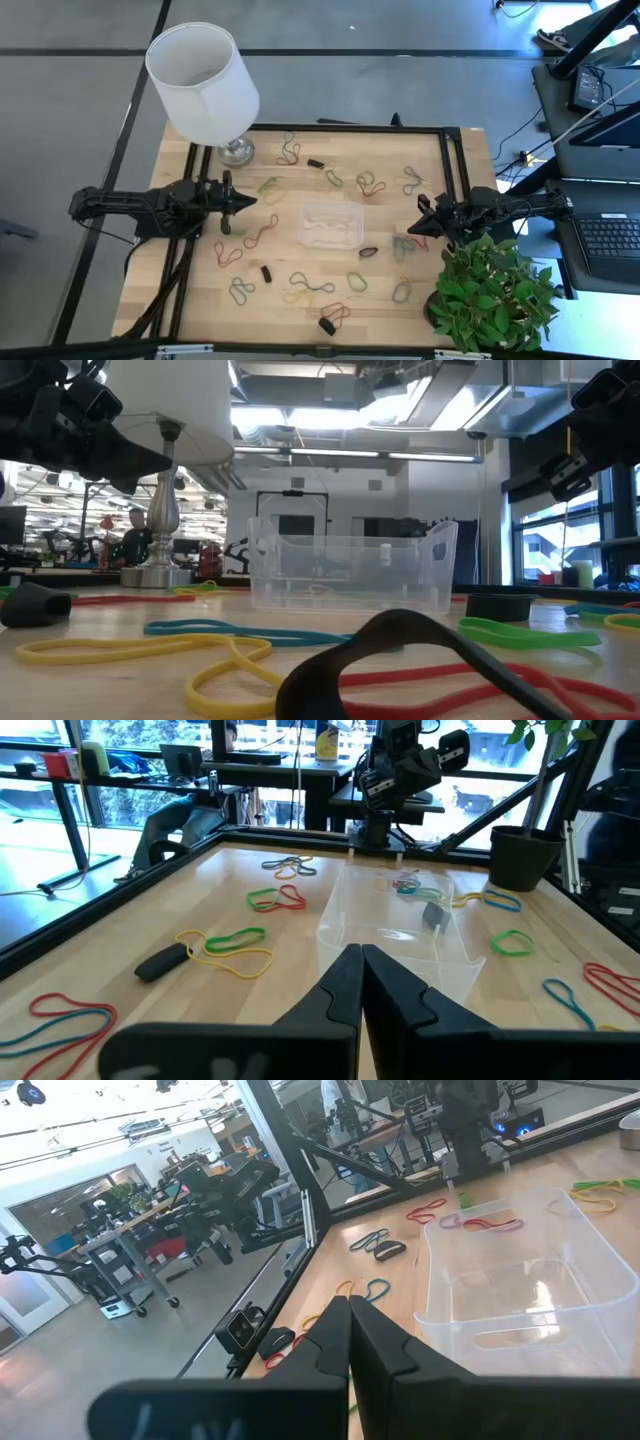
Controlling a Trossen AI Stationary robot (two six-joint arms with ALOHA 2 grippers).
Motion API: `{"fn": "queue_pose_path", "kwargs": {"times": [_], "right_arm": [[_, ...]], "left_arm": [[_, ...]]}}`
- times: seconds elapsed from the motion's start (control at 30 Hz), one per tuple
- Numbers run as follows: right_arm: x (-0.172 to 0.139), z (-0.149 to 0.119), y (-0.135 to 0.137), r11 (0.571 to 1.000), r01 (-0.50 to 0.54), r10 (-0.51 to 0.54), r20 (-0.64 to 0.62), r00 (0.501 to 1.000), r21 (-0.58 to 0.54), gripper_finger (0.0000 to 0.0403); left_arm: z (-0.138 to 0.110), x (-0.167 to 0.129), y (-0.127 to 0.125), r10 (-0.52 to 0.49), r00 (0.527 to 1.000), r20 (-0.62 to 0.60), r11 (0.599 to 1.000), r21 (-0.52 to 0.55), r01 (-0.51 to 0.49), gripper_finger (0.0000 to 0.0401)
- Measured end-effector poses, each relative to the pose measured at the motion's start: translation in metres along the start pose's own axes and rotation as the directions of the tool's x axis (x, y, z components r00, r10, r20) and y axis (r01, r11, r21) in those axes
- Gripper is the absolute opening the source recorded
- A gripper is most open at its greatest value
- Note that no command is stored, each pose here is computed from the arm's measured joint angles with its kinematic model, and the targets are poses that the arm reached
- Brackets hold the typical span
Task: Pick and place rubber bands into bin
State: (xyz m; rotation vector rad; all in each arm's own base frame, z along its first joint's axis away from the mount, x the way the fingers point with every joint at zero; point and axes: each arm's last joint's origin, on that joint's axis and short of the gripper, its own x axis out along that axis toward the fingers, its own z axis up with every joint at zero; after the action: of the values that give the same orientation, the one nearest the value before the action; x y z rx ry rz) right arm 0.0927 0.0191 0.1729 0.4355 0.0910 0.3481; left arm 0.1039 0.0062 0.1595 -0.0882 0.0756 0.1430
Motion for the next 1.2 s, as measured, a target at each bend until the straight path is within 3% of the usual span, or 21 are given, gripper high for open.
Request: {"fn": "queue_pose_path", "kwargs": {"times": [0.93,1.2], "right_arm": [[0.0000,0.0000,0.0001,1.000,-0.001,0.001,0.000,1.000,0.001,0.0004],[0.0000,0.0010,-0.0018,0.989,0.067,-0.063,0.031,0.998,-0.131,0.0004]], "left_arm": [[-0.0001,0.0000,0.0000,0.000,1.000,0.000,1.000,0.000,0.000,0.0004],[-0.0001,0.0000,0.0000,0.000,1.000,0.000,1.000,0.000,0.000,0.0004]]}}
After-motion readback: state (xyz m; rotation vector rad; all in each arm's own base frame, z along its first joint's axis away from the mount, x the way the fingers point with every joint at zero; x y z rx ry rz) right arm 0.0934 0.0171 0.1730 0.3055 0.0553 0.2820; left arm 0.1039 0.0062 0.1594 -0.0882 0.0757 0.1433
